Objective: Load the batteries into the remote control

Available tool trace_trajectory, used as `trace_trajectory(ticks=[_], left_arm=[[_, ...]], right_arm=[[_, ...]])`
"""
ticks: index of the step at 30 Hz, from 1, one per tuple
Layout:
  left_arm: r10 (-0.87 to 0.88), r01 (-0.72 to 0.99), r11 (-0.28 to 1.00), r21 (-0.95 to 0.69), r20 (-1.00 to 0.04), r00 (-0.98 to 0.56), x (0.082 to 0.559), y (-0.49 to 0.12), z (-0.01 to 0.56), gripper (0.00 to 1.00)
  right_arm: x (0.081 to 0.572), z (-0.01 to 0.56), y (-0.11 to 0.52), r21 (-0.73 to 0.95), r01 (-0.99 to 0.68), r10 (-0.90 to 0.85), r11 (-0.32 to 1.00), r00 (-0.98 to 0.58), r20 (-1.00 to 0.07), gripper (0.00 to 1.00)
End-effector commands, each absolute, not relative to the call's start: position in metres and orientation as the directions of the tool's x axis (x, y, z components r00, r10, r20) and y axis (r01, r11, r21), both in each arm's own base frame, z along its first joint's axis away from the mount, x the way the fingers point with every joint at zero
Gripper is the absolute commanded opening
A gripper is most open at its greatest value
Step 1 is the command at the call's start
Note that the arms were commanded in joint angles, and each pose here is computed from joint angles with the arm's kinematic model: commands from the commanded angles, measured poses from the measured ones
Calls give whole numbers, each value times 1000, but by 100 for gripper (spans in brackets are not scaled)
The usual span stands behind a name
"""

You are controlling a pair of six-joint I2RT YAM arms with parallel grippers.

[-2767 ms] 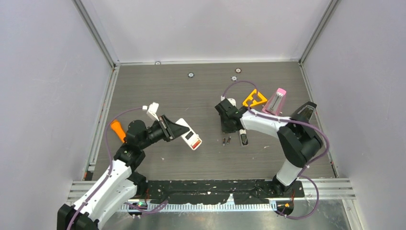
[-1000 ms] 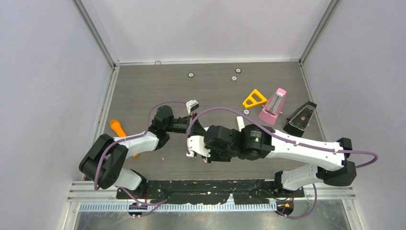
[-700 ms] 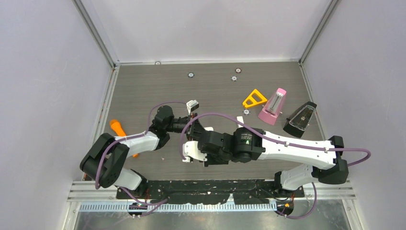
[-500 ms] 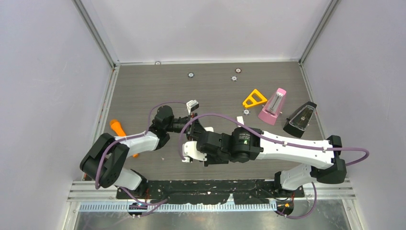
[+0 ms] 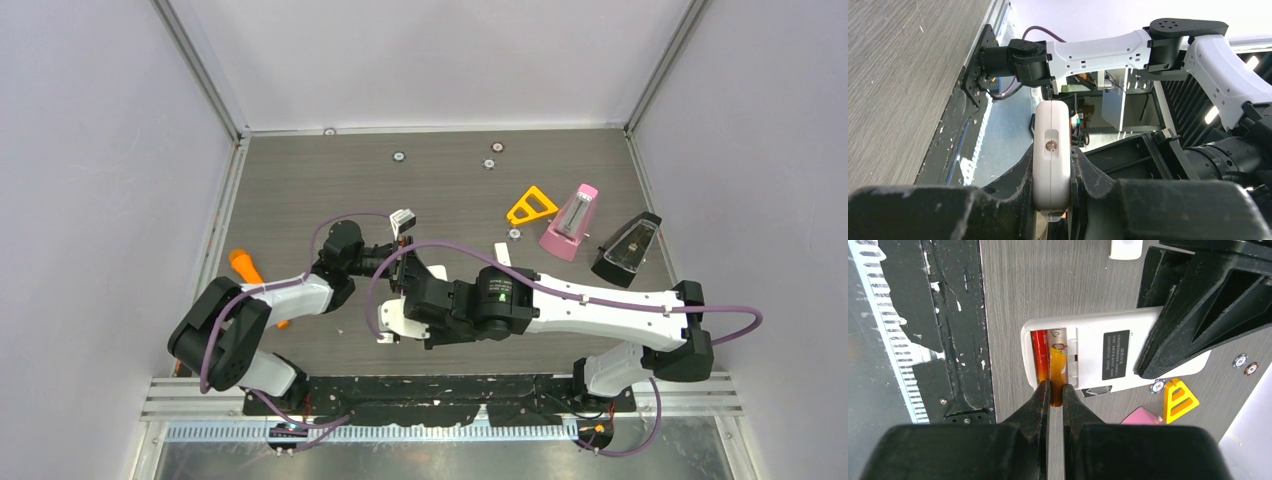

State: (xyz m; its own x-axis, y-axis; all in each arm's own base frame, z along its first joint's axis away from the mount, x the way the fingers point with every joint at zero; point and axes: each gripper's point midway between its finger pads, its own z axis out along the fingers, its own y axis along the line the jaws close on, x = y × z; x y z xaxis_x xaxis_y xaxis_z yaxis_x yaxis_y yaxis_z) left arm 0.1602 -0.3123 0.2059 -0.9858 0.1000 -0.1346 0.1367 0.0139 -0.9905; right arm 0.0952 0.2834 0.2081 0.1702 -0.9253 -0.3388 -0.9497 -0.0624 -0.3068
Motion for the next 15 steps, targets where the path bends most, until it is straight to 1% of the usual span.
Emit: trace_trajectory(ticks=[1, 10, 15], left_arm=[[102, 206, -36, -978, -209, -973, 160, -315, 221, 0], [101, 202, -35, -979, -204, -974, 160, -317, 221, 0], [96, 206, -37, -978, -208, -973, 161, -317, 223, 0]], right_arm=[[94, 211, 283, -311, -945, -930, -99, 199, -309, 7], [94, 206, 283, -311, -944, -936, -108, 202, -289, 10], [96, 202, 284, -316, -943, -942, -107, 198, -272, 16]])
